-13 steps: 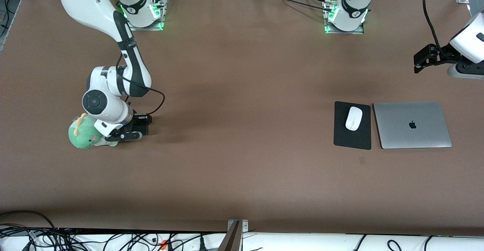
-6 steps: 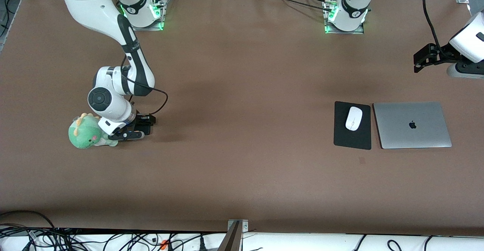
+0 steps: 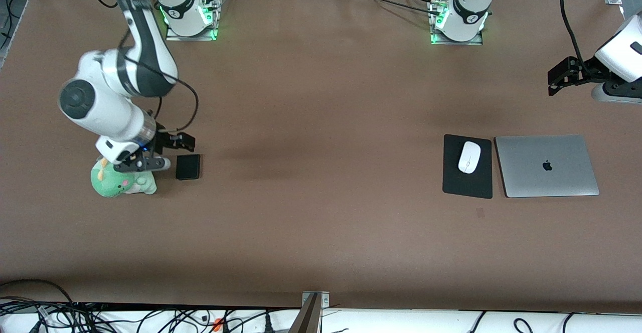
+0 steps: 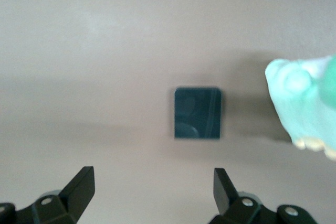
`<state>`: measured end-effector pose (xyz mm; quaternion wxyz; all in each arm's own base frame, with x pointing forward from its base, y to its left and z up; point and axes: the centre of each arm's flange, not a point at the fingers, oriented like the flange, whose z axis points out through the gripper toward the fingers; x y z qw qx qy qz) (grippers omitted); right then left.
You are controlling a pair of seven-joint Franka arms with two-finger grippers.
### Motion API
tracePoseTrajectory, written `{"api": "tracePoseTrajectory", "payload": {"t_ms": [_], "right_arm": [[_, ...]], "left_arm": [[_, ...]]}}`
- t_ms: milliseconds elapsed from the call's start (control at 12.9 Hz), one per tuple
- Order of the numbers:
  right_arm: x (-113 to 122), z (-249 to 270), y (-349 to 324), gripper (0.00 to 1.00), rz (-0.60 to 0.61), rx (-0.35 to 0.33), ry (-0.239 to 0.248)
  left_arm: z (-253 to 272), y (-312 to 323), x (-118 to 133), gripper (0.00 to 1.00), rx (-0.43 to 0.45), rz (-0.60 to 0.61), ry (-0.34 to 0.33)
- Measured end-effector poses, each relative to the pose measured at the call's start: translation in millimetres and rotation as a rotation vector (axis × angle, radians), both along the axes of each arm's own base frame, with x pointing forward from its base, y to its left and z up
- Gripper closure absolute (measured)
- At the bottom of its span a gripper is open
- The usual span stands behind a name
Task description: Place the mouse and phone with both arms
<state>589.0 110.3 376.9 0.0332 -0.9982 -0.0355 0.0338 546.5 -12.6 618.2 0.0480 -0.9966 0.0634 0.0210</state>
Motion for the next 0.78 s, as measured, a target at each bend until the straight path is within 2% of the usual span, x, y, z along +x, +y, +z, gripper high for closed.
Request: {"api": "tracePoseTrajectory", "payload": {"t_ms": [155,388,543,775], "right_arm": [[-15.2,59.4,-6.3,0.0,-0.002,-0.025,0.028],[-40.2,134.4,-23.8,0.0,-0.011,-0.005,0.005],[-50.2,156.9,-48.5,0.0,-0.035,-0.001,0.007],[-53.5,169.6,-67.8,0.0,-0.026,-0.035,0.028]], "left_arm": [[-0.8,-10.2,-3.8,0.0,0.001,-0.019,0.024],[3.5,-22.9,-8.1,0.0,0.003,-0.041,0.023],[5.4,-20.3,-9.1,0.0,0.003,-0.036,0.02],[5.6,-16.7,-9.1,0.0,0.003,-0.029,0.021]]}}
